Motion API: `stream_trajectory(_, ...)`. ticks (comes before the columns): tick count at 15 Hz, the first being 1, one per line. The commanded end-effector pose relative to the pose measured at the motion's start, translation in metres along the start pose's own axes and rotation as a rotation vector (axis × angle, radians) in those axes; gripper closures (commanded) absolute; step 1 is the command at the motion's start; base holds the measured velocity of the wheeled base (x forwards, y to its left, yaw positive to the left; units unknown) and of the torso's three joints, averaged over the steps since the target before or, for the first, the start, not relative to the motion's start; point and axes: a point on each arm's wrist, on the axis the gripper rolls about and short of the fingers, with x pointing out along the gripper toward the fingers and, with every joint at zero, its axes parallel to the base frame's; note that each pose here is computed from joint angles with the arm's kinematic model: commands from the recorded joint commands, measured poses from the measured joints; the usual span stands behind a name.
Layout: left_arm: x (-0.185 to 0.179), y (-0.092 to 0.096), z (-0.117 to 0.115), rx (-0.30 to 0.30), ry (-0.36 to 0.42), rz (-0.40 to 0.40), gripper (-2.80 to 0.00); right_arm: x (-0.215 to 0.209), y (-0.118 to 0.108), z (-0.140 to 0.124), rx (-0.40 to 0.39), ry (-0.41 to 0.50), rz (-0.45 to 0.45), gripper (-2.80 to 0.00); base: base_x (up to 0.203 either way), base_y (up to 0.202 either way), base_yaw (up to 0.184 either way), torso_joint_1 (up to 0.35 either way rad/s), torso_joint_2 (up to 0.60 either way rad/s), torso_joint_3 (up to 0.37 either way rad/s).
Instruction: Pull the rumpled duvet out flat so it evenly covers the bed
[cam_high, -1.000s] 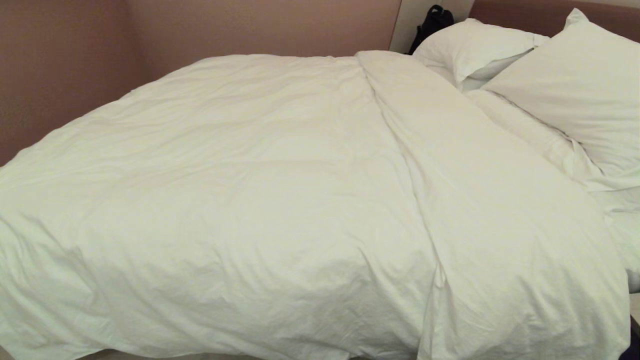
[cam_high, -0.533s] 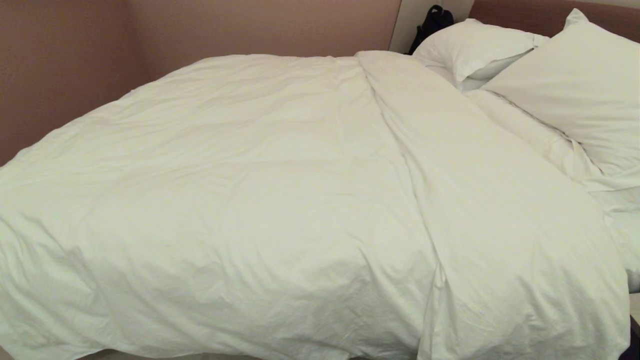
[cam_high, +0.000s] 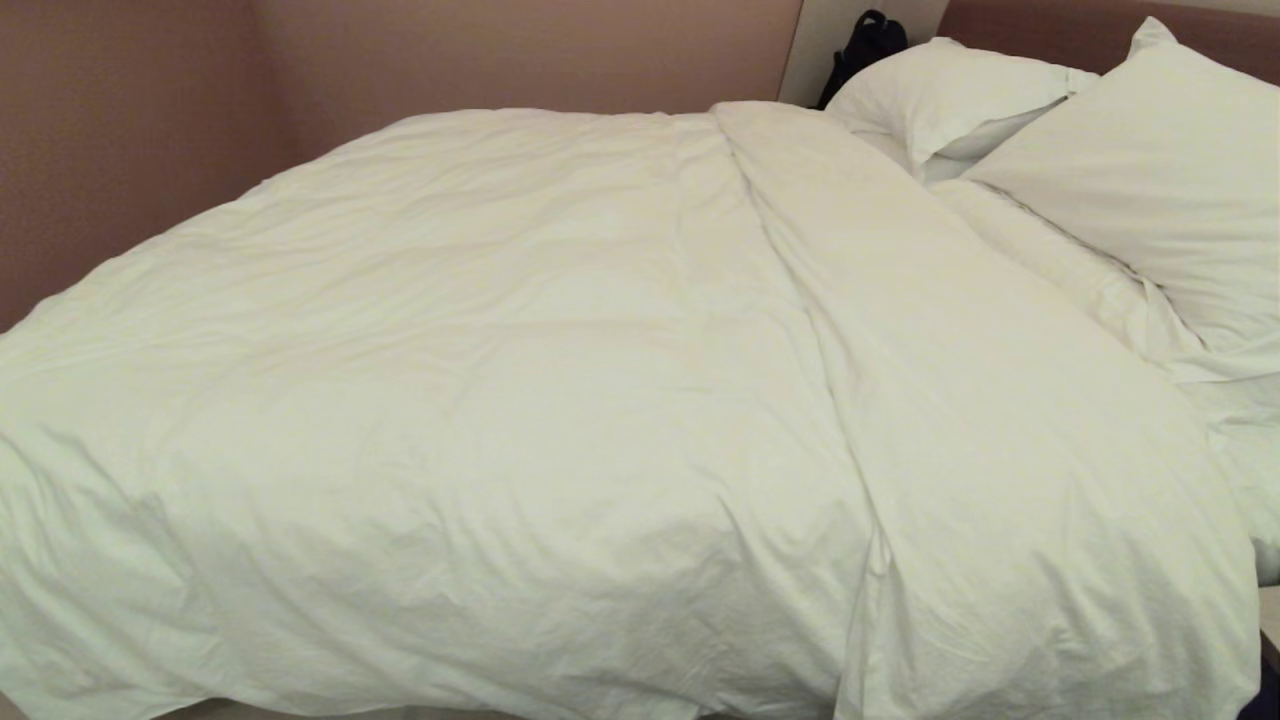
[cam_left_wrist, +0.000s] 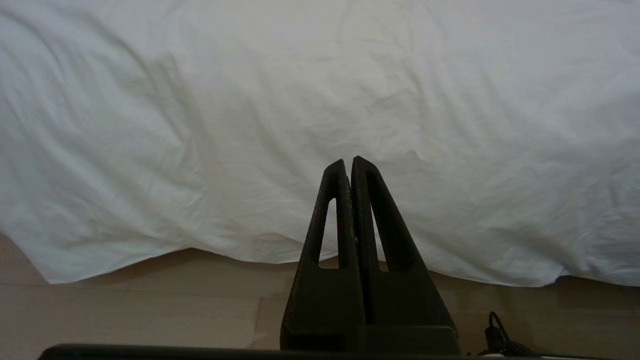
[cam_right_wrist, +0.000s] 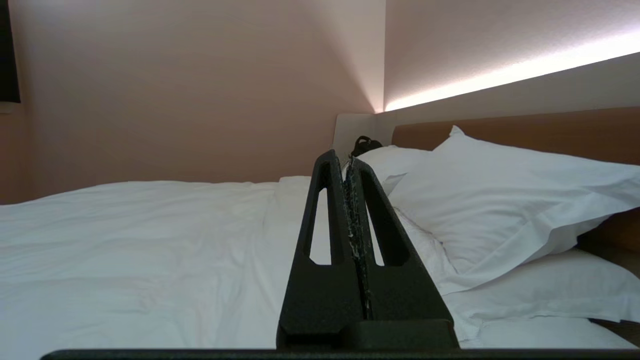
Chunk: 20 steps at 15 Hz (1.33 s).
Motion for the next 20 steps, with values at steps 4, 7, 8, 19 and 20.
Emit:
stream_trajectory(4, 0.000, 0.000, 0.000, -0.001, 0.001, 0.001, 0.00, 0.000, 0.001, -0.006, 0.048, 0.017, 0.013, 0.00, 0.000, 0.000, 0.000, 0.000, 0.00, 0.000)
stream_trajectory(7, 0.000, 0.000, 0.000, -0.001, -0.001, 0.001, 0.00, -0.001, 0.001, -0.014, 0.050, 0.047, 0.018, 0.00, 0.000, 0.000, 0.000, 0.000, 0.00, 0.000)
stream_trajectory(8, 0.000, 0.000, 0.000, -0.001, -0.001, 0.001, 0.00, -0.001, 0.002, -0.019, 0.048, 0.063, 0.020, 0.00, 0.000, 0.000, 0.000, 0.000, 0.00, 0.000)
stream_trajectory(19, 0.000, 0.000, 0.000, -0.001, -0.001, 0.001, 0.00, -0.028, 0.007, -0.108, 0.017, 0.593, 0.113, 0.00, 0.000, 0.000, 0.000, 0.000, 0.00, 0.000)
stream_trajectory(20, 0.000, 0.000, 0.000, -0.001, -0.001, 0.001, 0.00, -0.030, 0.007, -0.111, 0.017, 0.621, 0.110, 0.00, 0.000, 0.000, 0.000, 0.000, 0.00, 0.000)
